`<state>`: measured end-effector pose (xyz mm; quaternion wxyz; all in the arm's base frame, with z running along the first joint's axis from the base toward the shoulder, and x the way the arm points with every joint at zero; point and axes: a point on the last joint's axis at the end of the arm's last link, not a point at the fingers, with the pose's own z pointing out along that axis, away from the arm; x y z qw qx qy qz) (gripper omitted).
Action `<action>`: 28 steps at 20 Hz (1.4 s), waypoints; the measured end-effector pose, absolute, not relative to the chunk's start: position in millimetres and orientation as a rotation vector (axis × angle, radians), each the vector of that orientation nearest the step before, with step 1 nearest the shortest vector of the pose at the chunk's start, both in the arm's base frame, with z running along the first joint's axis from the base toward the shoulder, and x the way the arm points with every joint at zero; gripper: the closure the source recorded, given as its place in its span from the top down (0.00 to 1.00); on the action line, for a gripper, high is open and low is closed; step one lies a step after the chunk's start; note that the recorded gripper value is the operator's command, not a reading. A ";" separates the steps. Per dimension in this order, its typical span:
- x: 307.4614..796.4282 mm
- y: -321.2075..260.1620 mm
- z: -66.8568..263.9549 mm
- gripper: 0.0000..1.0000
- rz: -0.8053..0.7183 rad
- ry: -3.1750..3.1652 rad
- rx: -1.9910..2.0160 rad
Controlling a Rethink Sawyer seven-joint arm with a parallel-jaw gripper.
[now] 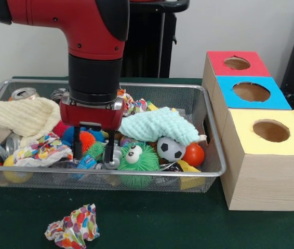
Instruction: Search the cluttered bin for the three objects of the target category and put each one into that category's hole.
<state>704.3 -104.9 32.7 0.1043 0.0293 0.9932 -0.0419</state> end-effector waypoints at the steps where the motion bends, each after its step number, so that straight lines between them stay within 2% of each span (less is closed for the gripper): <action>1: 704.3 -105.3 32.8 1.00 -0.124 2.929 0.087; 28: 700.9 -128.2 34.1 1.00 -0.132 2.926 0.135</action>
